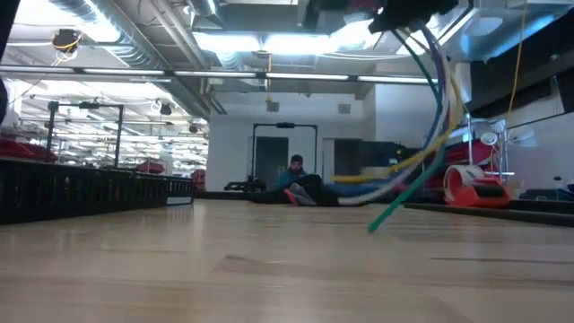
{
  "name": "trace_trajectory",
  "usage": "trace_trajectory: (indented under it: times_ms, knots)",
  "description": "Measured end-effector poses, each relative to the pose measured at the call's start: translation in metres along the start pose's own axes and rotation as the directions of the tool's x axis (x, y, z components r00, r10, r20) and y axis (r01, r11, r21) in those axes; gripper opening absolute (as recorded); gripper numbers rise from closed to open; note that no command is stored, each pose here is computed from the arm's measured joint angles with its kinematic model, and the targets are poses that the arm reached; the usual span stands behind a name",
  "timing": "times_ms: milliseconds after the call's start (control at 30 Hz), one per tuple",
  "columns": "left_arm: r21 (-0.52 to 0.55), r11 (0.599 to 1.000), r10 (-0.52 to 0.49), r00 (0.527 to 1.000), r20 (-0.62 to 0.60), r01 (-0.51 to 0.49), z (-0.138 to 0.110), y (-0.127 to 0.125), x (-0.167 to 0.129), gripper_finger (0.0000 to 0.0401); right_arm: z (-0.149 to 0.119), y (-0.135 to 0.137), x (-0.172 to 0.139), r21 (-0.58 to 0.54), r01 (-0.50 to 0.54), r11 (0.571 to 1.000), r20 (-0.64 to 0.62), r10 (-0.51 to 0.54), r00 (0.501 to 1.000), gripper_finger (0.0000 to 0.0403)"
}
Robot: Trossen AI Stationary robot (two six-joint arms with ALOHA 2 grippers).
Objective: Ziptie cables
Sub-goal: Wrap the cable wires together using the black zip tie
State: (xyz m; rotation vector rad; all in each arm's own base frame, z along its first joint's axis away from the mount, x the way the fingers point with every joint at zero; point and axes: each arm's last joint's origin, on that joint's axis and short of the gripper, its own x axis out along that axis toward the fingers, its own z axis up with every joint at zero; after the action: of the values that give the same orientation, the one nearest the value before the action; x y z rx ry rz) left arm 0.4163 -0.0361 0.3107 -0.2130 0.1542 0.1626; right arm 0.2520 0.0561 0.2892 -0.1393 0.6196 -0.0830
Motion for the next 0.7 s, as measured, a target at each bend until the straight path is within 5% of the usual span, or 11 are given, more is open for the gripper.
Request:
trace_trajectory:
  times_ms: [233,533,700]
  knots:
    - [0.018,1.0,0.004,0.994,-0.105,-0.002,-0.031,0.001,0.013,0.0,-0.023,0.007,0.024,-0.023,0.007,1.0,-0.181,-0.011,0.983,0.0006]
    - [-0.196,0.98,-0.023,0.999,-0.026,0.017,-0.108,0.024,-0.004,0.0,-0.051,0.008,0.044,0.033,-0.022,0.999,-0.111,0.026,0.993,0.0006]
    - [-0.232,0.972,0.008,0.998,-0.059,-0.022,-0.127,0.04,-0.011,0.0,-0.074,0.012,0.066,0.063,-0.068,0.996,-0.062,0.072,0.996,0.0006]
